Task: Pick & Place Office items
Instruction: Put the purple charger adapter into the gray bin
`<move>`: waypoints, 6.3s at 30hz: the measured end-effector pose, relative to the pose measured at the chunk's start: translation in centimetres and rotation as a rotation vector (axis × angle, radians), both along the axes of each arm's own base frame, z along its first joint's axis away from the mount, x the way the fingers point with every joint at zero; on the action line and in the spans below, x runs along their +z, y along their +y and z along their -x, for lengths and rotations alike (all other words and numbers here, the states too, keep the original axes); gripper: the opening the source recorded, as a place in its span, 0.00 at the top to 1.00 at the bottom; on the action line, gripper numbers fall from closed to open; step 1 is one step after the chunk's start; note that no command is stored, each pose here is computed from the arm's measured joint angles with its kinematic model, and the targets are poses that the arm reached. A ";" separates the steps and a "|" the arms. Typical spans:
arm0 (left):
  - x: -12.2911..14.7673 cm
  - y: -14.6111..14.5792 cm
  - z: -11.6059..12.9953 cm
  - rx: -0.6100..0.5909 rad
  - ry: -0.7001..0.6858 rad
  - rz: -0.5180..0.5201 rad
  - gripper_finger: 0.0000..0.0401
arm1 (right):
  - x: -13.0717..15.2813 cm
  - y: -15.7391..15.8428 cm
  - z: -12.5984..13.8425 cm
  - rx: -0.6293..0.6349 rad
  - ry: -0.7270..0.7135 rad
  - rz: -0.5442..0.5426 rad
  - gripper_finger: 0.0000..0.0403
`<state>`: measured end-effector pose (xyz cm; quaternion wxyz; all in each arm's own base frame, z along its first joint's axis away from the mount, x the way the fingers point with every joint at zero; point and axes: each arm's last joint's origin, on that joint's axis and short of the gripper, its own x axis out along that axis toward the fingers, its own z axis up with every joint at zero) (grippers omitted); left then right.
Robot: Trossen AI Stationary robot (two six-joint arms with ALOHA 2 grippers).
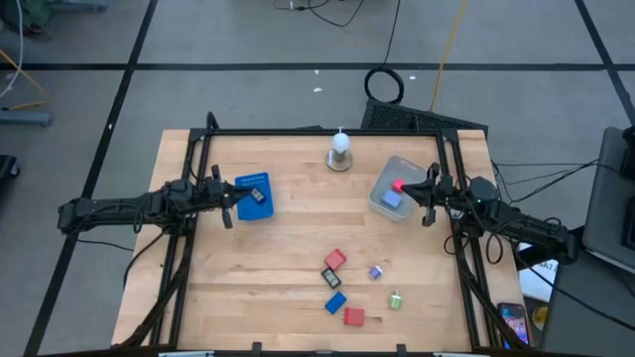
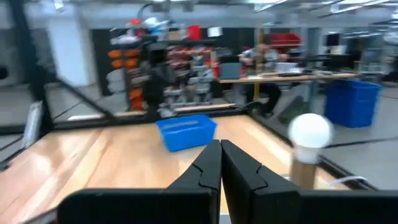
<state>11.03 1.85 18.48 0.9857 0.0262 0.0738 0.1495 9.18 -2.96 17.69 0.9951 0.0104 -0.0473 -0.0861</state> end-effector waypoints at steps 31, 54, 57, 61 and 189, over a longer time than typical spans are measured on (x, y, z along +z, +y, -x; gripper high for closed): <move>-0.2 0.1 0.1 0.042 0.021 0.003 0.94 | 7.6 5.4 -10.7 0.330 0.735 -0.006 0.49; -0.2 0.0 0.0 0.006 0.014 0.033 0.94 | 0.0 14.0 -14.6 0.583 1.037 0.137 0.40; -0.3 0.0 0.0 -0.005 0.017 0.035 0.94 | -1.0 14.1 -15.0 0.603 1.063 0.138 0.40; -0.3 0.0 0.0 -0.002 0.018 0.031 0.94 | -1.9 14.3 -15.3 0.617 1.086 0.160 0.41; -0.4 0.0 0.1 0.000 0.031 0.031 0.94 | 3.4 2.3 0.5 -0.086 -0.031 0.044 0.71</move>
